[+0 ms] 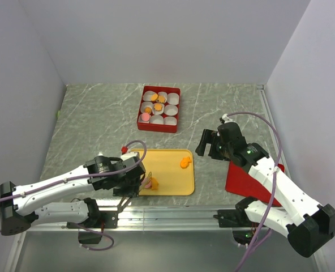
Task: Pack the cookies
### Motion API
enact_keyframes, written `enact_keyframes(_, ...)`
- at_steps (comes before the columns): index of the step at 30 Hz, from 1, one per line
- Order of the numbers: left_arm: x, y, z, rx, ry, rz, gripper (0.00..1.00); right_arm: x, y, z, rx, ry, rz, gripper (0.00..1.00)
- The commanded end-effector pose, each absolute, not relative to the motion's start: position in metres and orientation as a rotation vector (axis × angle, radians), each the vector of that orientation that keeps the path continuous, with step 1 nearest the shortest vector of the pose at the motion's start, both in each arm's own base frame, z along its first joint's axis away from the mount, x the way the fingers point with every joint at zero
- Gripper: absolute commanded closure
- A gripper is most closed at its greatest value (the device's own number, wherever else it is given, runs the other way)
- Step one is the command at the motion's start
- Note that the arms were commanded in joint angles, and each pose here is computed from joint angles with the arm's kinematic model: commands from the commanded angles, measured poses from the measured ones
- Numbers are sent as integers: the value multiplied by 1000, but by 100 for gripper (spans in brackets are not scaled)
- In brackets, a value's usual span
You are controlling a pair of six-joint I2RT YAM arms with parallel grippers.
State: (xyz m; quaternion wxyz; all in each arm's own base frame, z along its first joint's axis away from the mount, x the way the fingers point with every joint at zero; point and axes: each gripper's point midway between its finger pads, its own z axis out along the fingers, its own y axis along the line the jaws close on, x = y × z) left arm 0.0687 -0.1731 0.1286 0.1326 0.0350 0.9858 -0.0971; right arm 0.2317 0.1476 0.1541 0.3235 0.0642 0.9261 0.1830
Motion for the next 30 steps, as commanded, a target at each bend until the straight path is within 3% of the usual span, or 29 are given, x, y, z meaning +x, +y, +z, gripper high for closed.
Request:
enact_keyframes(1,64,-177,133,59,2864,-339,48,232,145,157,173,2409,467,1)
enact_keyframes(15,51,-172,140,113,2910,-359,47,232,143,156,176,2406,458,1)
enact_keyframes(30,52,-176,134,121,2914,-357,57,231,141,151,177,2409,444,1)
